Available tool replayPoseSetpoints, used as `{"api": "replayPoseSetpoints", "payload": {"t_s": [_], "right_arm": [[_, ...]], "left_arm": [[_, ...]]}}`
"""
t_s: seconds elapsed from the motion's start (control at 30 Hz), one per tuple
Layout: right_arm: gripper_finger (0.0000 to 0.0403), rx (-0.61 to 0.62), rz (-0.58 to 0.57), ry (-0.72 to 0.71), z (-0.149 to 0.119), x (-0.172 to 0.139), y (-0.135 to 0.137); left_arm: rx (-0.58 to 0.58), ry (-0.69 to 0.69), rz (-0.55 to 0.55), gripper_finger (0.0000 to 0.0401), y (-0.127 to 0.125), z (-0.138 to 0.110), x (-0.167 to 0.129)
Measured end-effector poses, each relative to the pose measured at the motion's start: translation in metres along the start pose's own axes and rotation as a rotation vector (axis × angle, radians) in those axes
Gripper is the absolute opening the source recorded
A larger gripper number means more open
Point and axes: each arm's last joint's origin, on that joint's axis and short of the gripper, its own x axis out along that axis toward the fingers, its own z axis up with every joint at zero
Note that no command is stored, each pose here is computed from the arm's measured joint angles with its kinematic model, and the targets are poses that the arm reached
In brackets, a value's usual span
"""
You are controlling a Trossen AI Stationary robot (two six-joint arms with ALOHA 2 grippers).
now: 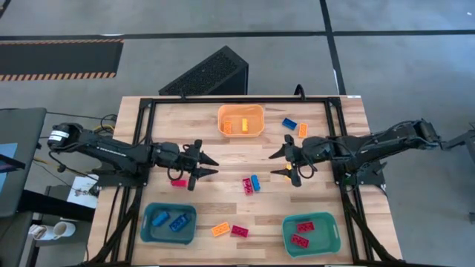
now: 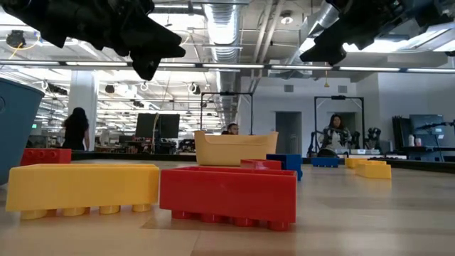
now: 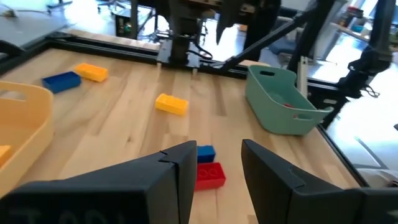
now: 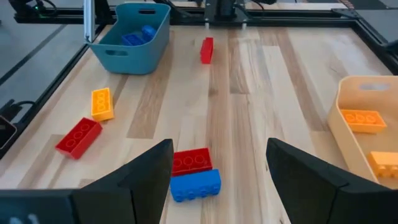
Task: Sort & place blocks by color
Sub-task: Put the red game piece into the green bin
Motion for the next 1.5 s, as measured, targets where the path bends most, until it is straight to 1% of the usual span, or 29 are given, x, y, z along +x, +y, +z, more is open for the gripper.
{"api": "replayPoseSetpoints", "payload": {"t_s": [0.1,0.23,0.4,0.53,0.63,0.8,0.9,1.03,1.27,1.5], "right_arm": [[0.0281,-0.006,0.012,0.009,-0.001,0.000,0.002],[0.0281,-0.007,0.011,0.021,-0.002,0.000,0.002],[0.0281,-0.007,0.011,0.022,-0.002,0.000,0.002],[0.0281,0.000,0.026,0.023,-0.002,0.000,0.002],[0.0281,0.001,0.027,0.023,-0.002,0.000,0.002],[0.0281,0.001,0.028,0.023,-0.002,0.000,0.002],[0.0281,0.002,0.028,0.023,-0.002,0.000,0.002],[0.0281,0.002,0.028,0.024,-0.002,0.000,0.002],[0.0281,0.009,0.028,0.048,-0.005,0.000,0.002],[0.0281,0.006,0.041,0.055,-0.005,0.000,0.005]], "left_arm": [[-0.001,0.005,0.018,0.0111,0.000,0.001,0.000],[-0.028,0.058,0.042,0.0111,0.001,0.012,0.001],[-0.043,0.196,0.088,0.0111,0.002,0.023,0.002],[-0.073,0.364,0.157,0.0118,0.003,0.025,-0.004],[-0.088,0.451,0.218,0.0142,0.004,0.026,-0.008],[-0.120,0.553,0.269,0.0201,0.005,0.021,-0.014],[-0.129,0.641,0.321,0.0233,0.007,0.014,-0.020],[-0.141,0.729,0.374,0.0255,0.009,0.007,-0.027],[-0.146,0.781,0.392,0.0249,0.009,0.004,-0.033],[-0.165,0.717,0.399,0.0235,0.007,0.011,-0.044]]}}
